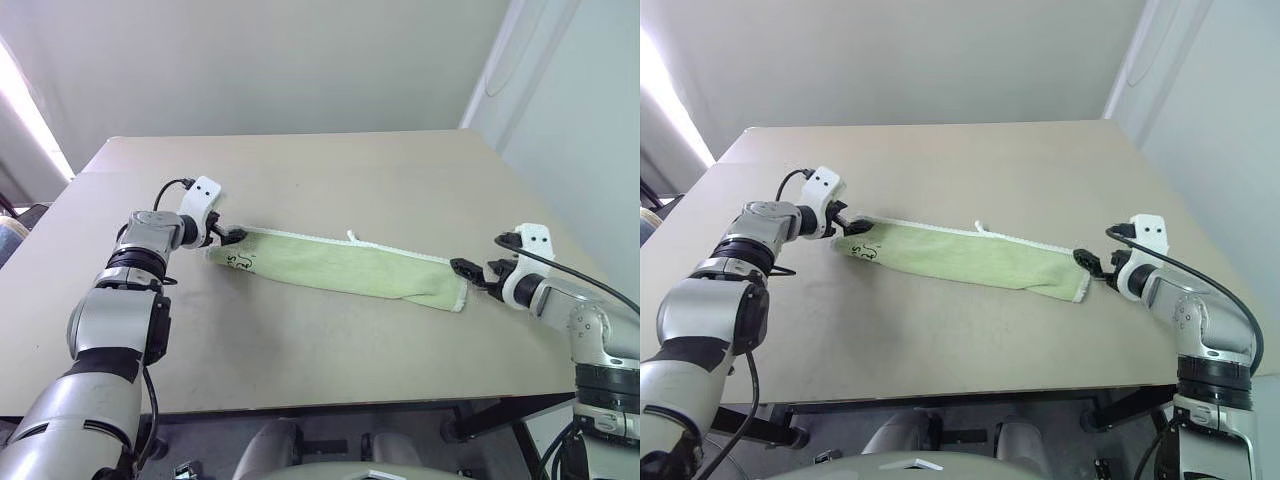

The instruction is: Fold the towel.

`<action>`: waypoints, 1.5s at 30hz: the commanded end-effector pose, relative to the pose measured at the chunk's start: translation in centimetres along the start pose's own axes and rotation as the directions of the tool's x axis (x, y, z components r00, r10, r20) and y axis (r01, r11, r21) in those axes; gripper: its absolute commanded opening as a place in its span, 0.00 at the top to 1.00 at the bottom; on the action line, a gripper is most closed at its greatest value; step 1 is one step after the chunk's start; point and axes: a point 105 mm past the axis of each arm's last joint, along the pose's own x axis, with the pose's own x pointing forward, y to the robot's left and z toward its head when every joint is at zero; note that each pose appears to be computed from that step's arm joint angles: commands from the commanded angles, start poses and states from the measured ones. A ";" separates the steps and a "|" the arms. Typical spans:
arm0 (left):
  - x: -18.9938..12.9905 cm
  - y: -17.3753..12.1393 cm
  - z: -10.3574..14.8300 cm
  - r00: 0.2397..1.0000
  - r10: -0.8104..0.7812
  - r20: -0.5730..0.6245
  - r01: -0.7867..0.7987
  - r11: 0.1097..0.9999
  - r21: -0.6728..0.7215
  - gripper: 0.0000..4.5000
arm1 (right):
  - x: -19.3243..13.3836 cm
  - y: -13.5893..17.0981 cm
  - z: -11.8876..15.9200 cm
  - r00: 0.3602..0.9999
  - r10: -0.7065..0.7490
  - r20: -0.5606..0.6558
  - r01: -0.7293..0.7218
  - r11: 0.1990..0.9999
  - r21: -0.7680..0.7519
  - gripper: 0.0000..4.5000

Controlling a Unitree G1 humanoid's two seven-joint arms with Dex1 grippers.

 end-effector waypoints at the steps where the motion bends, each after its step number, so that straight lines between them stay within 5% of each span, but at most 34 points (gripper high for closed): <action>1: -1.0 1.4 2.4 0.992 0.043 0.119 -0.036 0.998 -0.056 0.00 | -1.7 1.2 3.5 0.981 0.061 0.185 -0.069 0.997 0.042 0.01; 8: -2.1 0.6 5.4 0.963 -0.092 0.255 0.106 0.993 -0.043 0.00 | -4.1 5.8 2.9 0.924 0.288 0.251 -0.349 0.904 0.248 0.01; 13: -1.8 -1.4 6.6 0.937 -0.214 0.278 0.209 0.977 0.050 0.00 | -5.0 7.7 1.5 0.875 0.401 0.272 -0.484 0.736 0.473 0.01; 24: 0.3 -5.6 6.6 0.898 -0.346 0.270 0.326 0.938 0.117 0.00 | -6.2 10.4 -1.6 0.857 0.438 0.270 -0.479 0.489 0.729 0.01; 37: 0.4 -8.4 6.4 0.829 -0.494 0.261 0.474 0.870 0.139 0.00 | -5.5 9.8 -6.4 0.930 0.348 0.120 -0.281 0.462 0.841 0.01; 45: -2.2 -11.2 3.8 0.688 -0.710 0.150 0.673 0.702 0.233 0.00 | -4.4 7.8 -6.9 0.966 0.248 0.079 -0.195 0.486 0.852 0.01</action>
